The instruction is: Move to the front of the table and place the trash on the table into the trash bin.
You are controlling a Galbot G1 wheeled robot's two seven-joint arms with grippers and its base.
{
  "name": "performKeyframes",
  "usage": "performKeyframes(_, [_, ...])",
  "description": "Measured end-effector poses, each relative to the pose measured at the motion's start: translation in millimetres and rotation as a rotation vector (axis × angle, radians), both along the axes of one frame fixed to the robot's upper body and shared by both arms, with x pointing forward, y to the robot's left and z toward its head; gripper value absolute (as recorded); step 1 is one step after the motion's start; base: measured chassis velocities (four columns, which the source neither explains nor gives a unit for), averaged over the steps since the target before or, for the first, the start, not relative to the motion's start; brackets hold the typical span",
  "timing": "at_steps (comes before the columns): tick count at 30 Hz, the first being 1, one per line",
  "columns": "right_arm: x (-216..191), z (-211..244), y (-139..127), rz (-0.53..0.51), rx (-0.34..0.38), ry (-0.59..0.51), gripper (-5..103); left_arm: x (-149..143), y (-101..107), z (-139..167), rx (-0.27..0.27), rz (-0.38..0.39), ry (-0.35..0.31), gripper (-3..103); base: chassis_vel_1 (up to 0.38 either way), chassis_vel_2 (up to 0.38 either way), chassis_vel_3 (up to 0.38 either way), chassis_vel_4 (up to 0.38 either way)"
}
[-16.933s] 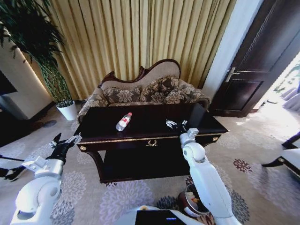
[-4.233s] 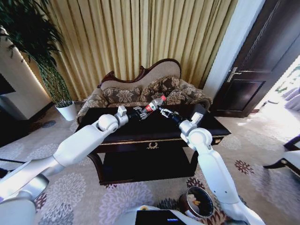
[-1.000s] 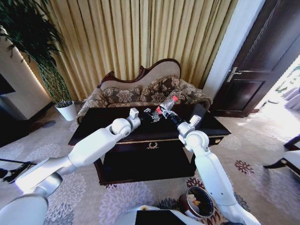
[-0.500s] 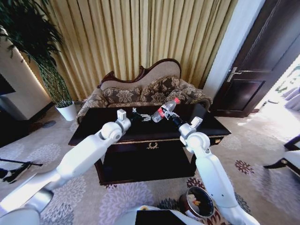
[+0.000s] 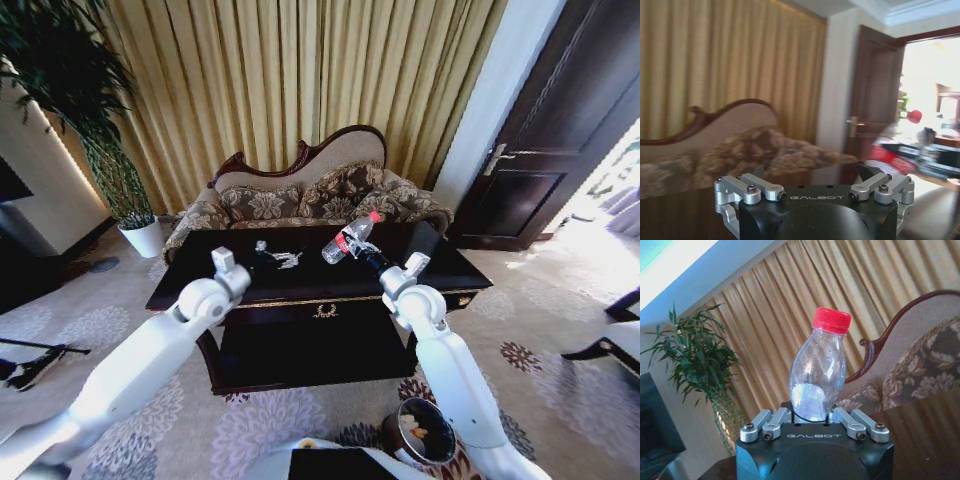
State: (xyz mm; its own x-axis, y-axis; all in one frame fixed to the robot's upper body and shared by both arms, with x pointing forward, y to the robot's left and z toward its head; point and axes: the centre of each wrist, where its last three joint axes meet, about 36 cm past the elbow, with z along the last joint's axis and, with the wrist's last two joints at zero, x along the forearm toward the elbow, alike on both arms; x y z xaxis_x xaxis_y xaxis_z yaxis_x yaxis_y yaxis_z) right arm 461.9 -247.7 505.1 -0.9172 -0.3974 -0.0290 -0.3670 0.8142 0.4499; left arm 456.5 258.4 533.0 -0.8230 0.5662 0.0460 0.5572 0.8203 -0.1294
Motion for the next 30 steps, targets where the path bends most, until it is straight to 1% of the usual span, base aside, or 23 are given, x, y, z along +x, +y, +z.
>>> performKeyframes(1, [0, 0, 0, 0.000, 0.000, 0.000, 27, 0, 0, 0, 0.000, 0.000, 0.000, 100, 0.000, 0.000, 0.000, 0.000])
performKeyframes(2, [-3, -1, -1, -0.011, -0.005, -0.005, 27, -5, 5, 0, 0.003, 0.046, 0.005, 100, 0.000, 0.000, 0.000, 0.000])
performKeyframes(3, [-6, -1, -1, -0.023, -0.010, -0.008, 27, -10, 11, 1, 0.003, 0.118, 0.009, 100, 0.000, 0.000, 0.000, 0.000])
performKeyframes(4, [-6, -1, -1, -0.023, -0.010, -0.008, 27, -10, 11, 1, 0.003, 0.118, 0.009, 100, 0.000, 0.000, 0.000, 0.000])
performKeyframes(6, [-10, 0, -2, -0.049, -0.024, -0.019, 27, -18, 25, 4, -0.002, 0.256, 0.015, 100, 0.000, 0.000, 0.000, 0.000])
performKeyframes(7, [-10, 0, -2, -0.049, -0.024, -0.019, 27, -18, 25, 4, -0.002, 0.256, 0.015, 100, 0.000, 0.000, 0.000, 0.000])
performKeyframes(9, [-15, 0, -4, -0.068, -0.044, -0.032, 27, -28, 41, 11, -0.004, 0.346, 0.010, 100, 0.000, 0.000, 0.000, 0.000])
performKeyframes(10, [-17, 1, -5, -0.074, -0.053, -0.039, 27, -35, 48, 14, -0.002, 0.376, 0.016, 100, 0.000, 0.000, 0.000, 0.000])
performKeyframes(11, [-17, 1, -5, -0.074, -0.053, -0.039, 27, -35, 48, 14, -0.002, 0.376, 0.016, 100, 0.000, 0.000, 0.000, 0.000])
performKeyframes(12, [-18, 1, -6, -0.078, -0.059, -0.043, 27, -40, 52, 15, 0.000, 0.394, 0.019, 100, 0.000, 0.000, 0.000, 0.000])
performKeyframes(14, [-19, 0, -6, -0.092, -0.077, -0.052, 27, -50, 60, 17, 0.004, 0.445, 0.029, 100, 0.000, 0.000, 0.000, 0.000])
performKeyframes(15, [-20, -1, -7, -0.102, -0.093, -0.058, 27, -54, 65, 17, 0.011, 0.483, 0.045, 100, 0.000, 0.000, 0.000, 0.000])
performKeyframes(16, [-20, -1, -7, -0.102, -0.093, -0.058, 27, -54, 65, 17, 0.011, 0.483, 0.045, 100, 0.000, 0.000, 0.000, 0.000])
performKeyframes(17, [-20, -2, -7, -0.112, -0.108, -0.064, 27, -58, 70, 17, 0.014, 0.527, 0.059, 100, 0.000, 0.000, 0.000, 0.000])
performKeyframes(18, [-20, -2, -7, -0.112, -0.108, -0.064, 27, -58, 70, 17, 0.014, 0.527, 0.059, 100, 0.000, 0.000, 0.000, 0.000])
performKeyframes(22, [-23, -7, -7, -0.144, -0.137, -0.065, 27, -70, 94, 11, 0.017, 0.647, 0.076, 100, 0.000, 0.000, 0.000, 0.000])
performKeyframes(23, [-23, -7, -7, -0.144, -0.137, -0.065, 27, -70, 94, 11, 0.017, 0.647, 0.076, 100, 0.000, 0.000, 0.000, 0.000])
performKeyframes(26, [-24, -10, -7, -0.164, -0.150, -0.066, 27, -78, 108, 9, 0.023, 0.693, 0.077, 100, 0.000, 0.000, 0.000, 0.000])
performKeyframes(30, [-27, -11, -6, -0.171, -0.149, -0.065, 27, -87, 115, 11, 0.022, 0.720, 0.075, 100, 0.000, 0.000, 0.000, 0.000])
